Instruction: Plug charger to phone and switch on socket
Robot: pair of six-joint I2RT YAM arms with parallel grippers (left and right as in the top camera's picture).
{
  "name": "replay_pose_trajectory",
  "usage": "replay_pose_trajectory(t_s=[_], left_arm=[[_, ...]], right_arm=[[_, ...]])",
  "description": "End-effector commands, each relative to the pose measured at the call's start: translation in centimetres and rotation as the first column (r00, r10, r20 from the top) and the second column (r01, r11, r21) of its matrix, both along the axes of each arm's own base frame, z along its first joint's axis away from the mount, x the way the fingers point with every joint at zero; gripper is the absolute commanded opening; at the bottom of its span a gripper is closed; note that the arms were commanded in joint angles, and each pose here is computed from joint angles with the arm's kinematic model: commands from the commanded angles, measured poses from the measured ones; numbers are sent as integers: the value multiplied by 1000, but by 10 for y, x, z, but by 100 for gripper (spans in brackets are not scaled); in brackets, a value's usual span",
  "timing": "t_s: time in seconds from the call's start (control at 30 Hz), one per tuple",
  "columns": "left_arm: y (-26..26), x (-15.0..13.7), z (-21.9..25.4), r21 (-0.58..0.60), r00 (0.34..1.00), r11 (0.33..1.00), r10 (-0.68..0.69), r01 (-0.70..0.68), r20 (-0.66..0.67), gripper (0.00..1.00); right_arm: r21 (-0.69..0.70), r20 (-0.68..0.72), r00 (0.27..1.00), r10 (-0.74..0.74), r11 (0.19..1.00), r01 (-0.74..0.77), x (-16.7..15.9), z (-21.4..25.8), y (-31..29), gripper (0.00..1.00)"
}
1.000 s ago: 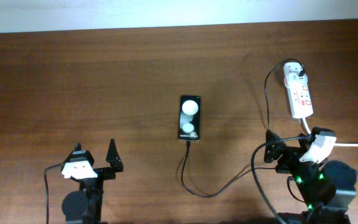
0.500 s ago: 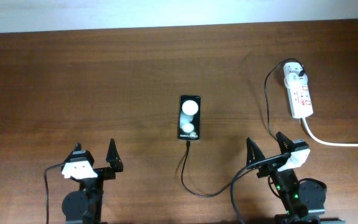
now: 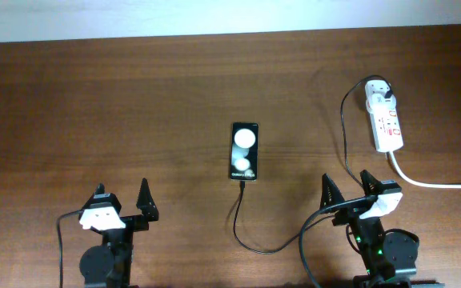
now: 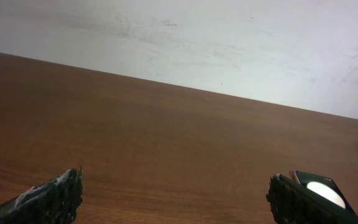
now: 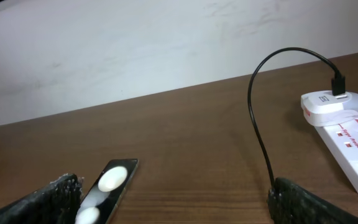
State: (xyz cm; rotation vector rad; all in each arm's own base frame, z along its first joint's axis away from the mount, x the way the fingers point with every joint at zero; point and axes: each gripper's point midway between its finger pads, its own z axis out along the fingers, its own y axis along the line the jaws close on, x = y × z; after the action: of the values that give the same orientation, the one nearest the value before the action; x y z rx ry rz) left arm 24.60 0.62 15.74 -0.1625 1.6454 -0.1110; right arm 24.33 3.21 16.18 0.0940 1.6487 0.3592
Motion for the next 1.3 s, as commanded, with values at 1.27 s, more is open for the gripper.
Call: replay_pose_trajectory(t_s=[1.27], left_arm=[[1, 0, -2, 187, 1000, 982, -8, 10, -10, 99]], right_arm=[[-65, 20, 999, 29, 997, -27, -1, -2, 5, 99]])
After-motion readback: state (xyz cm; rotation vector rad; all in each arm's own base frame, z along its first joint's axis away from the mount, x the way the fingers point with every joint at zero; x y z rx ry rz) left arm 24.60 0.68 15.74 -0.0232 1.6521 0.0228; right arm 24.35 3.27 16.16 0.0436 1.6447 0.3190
